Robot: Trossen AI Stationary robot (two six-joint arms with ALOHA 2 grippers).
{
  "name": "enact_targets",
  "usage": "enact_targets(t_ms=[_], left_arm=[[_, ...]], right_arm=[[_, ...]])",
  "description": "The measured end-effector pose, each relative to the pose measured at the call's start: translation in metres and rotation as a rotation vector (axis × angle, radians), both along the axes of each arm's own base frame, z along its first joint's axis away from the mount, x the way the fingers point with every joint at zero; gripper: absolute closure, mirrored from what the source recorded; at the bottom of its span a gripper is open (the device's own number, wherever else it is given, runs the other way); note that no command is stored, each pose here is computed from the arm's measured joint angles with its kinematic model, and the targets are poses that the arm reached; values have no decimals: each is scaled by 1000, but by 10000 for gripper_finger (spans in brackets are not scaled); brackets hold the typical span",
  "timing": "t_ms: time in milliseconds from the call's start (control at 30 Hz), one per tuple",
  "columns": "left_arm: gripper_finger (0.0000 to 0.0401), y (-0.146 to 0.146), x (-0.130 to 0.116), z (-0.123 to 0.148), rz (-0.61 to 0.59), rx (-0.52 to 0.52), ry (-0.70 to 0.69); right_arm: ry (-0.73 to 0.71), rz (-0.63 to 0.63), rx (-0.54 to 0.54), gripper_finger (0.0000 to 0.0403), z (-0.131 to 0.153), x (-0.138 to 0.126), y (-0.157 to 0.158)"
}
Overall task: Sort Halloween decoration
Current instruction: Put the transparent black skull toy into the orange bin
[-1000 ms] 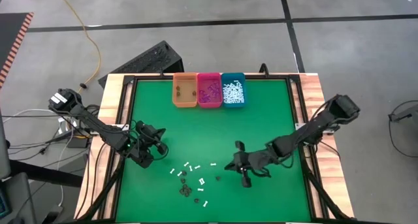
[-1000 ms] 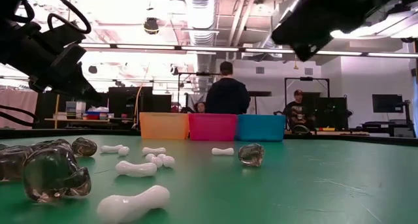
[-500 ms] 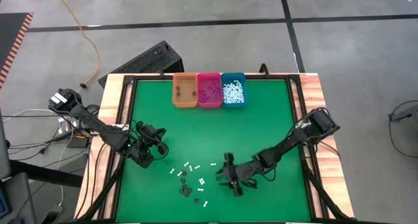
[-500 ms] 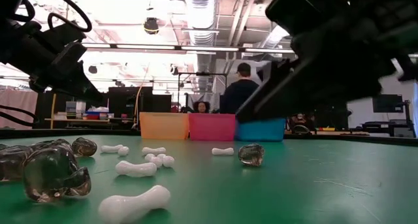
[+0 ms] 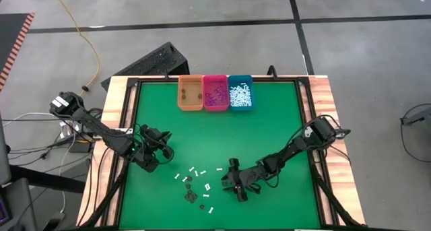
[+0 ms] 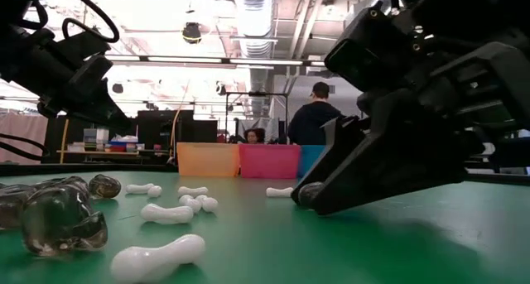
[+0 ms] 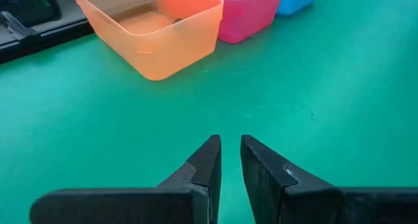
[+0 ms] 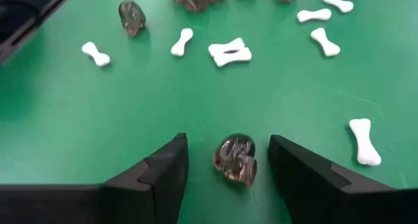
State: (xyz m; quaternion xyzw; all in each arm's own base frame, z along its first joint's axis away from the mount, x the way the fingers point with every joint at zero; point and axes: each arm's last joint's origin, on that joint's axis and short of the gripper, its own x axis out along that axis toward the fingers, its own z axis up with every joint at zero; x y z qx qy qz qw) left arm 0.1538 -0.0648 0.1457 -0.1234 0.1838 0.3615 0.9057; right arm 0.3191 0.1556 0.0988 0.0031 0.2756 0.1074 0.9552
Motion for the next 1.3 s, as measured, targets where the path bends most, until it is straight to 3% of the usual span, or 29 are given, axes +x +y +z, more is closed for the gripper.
enact_targets(t_ms=[133,367,733,900,1300], left_arm=[[350,2,1,0,12,0,0],[350,2,1,0,7,-15,8],[350,2,1,-1,-3,-43,14],[350,2,1,-1,-3,-44,13],[350,2,1,-1,-13,-25,31]], right_arm=[[24,-12,3,189,-5,0,0],[31,-11,-1,296,-6,-1,-1],[-16,-75,74,297,21,3,-15],[-127,-160,87,297,55,12,-46],[-342,-411,-136,297,127,62,-166]])
